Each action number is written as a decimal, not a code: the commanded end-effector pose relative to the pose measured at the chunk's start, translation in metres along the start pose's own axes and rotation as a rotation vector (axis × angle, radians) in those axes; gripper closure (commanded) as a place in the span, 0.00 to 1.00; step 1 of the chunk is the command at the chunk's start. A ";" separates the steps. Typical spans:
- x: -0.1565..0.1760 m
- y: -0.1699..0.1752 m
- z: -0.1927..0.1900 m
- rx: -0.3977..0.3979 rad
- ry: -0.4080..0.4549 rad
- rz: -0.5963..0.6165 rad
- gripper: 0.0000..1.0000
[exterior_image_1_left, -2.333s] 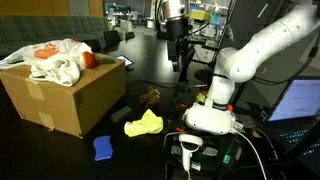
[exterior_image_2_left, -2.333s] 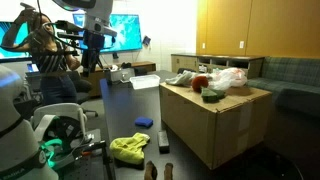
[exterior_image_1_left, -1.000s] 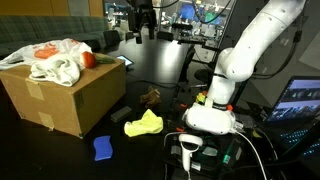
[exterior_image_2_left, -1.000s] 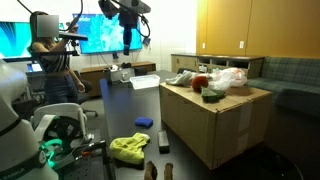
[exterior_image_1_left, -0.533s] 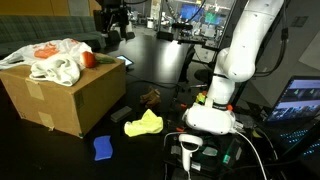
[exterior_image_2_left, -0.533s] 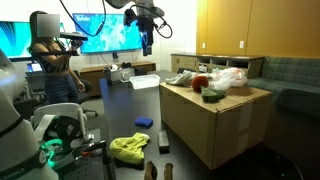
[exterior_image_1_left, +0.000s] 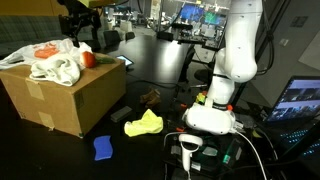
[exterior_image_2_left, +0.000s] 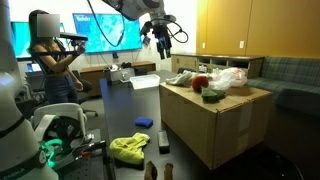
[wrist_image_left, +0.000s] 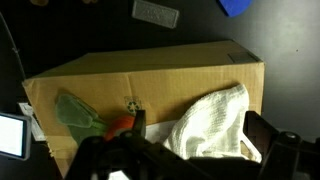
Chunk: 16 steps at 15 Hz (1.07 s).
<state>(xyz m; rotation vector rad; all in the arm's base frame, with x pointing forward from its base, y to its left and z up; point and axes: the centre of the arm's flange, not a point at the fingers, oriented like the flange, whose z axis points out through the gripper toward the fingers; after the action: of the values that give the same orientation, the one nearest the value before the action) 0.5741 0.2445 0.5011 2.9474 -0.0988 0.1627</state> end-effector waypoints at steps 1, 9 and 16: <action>0.040 -0.003 0.010 -0.008 0.031 0.022 0.00; 0.067 0.032 0.070 -0.031 0.027 0.071 0.00; 0.082 0.060 0.097 -0.074 0.032 0.105 0.00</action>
<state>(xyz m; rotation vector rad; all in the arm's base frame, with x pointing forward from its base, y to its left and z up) 0.6505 0.1681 0.4262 2.8869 -0.2745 0.1587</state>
